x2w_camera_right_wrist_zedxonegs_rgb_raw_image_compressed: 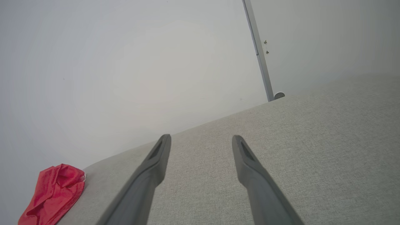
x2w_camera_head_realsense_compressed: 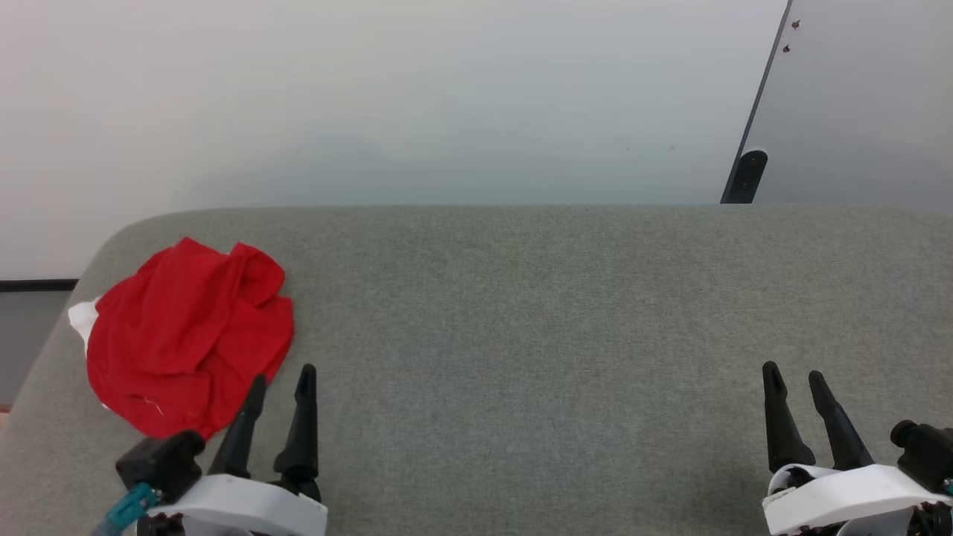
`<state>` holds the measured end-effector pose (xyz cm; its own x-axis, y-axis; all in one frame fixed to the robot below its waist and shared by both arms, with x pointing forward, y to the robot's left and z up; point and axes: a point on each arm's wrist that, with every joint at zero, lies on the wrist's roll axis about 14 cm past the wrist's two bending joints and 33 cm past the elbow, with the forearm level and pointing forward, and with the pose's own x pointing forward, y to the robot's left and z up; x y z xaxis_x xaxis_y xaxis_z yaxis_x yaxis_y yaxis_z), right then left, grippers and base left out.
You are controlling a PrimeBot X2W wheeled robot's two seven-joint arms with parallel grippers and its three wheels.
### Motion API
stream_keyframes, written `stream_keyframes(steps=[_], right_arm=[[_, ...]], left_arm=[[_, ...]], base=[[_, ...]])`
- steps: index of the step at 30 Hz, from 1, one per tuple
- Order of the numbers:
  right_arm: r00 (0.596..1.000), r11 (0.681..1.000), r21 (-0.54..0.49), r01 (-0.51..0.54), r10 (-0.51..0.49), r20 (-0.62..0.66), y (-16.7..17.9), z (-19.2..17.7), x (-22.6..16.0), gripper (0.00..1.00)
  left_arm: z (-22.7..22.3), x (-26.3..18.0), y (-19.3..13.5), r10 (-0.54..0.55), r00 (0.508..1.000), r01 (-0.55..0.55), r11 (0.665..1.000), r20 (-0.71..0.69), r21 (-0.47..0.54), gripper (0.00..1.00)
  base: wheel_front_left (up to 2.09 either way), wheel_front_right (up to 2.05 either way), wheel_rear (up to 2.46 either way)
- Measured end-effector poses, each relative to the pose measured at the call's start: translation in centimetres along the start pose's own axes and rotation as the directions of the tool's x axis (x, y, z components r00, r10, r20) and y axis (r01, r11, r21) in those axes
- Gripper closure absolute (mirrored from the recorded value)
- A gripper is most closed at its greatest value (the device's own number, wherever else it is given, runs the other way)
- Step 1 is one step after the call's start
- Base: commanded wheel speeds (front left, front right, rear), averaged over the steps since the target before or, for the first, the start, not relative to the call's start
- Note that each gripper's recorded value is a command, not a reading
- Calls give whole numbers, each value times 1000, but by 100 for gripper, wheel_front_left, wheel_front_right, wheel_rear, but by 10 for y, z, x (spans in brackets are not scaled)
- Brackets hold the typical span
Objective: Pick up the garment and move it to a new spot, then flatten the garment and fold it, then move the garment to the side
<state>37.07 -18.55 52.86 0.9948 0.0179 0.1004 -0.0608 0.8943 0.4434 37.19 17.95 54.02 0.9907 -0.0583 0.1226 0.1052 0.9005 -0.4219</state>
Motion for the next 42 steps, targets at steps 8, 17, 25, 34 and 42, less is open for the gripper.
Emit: stream_keyframes(steps=[8, 17, 25, 34, 42], right_arm=[[1000, 996, -84, -15, 16, 10, 4, 4, 0, 0], [999, 986, -162, -33, 37, 21, 9, 8, 0, 0], [998, 974, -223, -50, 57, 28, 15, 10, 0, 0], [994, 955, -278, -101, 105, 0, 29, 2, 0, 0], [979, 937, -284, -204, 200, -43, 62, -12, 7, 0]], left_arm=[[5, -1, -7, -35, 999, 31, 993, 30, 117, 0], [8, -3, -12, -66, 997, 54, 976, 48, 209, 0], [11, -5, -17, -94, 994, 74, 962, 62, 262, 0], [14, -14, -7, -70, 995, 42, 946, 76, 323, 0], [27, -29, 18, 9, 993, -49, 936, 116, 347, 0]], base=[[0, 0, 0], [0, 0, 0], [0, 0, 0], [0, 0, 0], [0, 0, 0]])
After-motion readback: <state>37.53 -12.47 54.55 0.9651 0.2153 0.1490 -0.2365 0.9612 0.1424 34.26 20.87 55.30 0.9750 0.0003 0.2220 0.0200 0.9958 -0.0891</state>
